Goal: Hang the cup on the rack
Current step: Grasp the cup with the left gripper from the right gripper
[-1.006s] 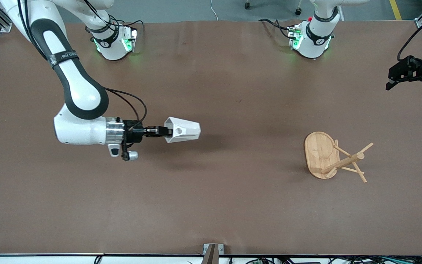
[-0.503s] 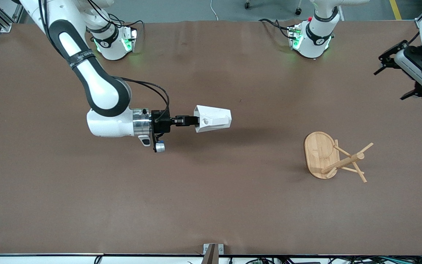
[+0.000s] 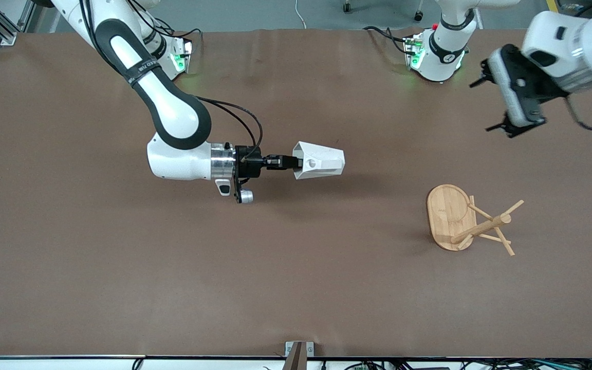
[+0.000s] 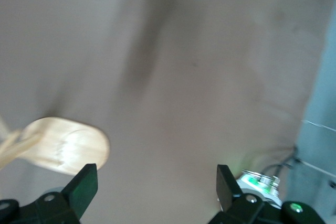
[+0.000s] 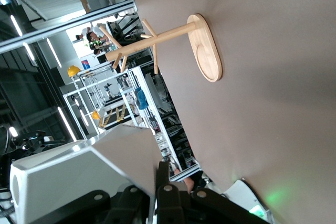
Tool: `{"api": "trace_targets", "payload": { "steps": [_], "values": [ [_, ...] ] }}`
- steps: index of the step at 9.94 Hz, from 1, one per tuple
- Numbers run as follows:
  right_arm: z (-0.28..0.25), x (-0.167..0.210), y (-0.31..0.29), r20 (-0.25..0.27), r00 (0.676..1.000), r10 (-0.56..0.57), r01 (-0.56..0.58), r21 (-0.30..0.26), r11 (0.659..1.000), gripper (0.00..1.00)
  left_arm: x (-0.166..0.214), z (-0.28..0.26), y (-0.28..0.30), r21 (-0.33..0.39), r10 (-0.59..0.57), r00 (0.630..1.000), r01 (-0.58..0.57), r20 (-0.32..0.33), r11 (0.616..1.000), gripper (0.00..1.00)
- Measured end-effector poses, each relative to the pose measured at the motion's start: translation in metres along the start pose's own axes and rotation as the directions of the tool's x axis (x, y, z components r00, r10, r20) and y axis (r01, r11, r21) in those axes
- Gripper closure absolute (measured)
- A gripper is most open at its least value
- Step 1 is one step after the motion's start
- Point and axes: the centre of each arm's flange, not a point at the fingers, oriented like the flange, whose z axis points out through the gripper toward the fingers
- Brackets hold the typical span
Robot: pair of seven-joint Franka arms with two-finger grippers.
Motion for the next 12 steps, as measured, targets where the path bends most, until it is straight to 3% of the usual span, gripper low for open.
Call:
{"api": "trace_targets", "payload": {
  "steps": [1,4,7,12],
  "values": [
    [0.002,-0.001,0.0,-0.003,0.999,-0.041,0.041,-0.004,0.999,0.93,0.006,0.015,-0.002,-0.071,0.01,1.0,-0.01,0.012,0.997,0.0],
    [0.017,-0.011,-0.001,-0.01,0.988,-0.154,0.154,-0.026,0.988,0.93,0.034,0.057,-0.025,-0.213,0.029,0.998,-0.042,-0.06,0.976,0.0],
    [0.045,-0.032,-0.005,-0.015,0.982,-0.186,0.185,-0.051,0.981,0.93,0.112,0.115,-0.031,-0.158,0.08,0.994,-0.092,-0.08,0.983,0.0],
    [0.052,-0.038,-0.008,-0.023,0.98,-0.197,0.195,-0.052,0.979,0.93,0.168,0.167,-0.031,-0.149,0.149,0.985,-0.161,-0.088,0.976,0.0]
  ]
}}
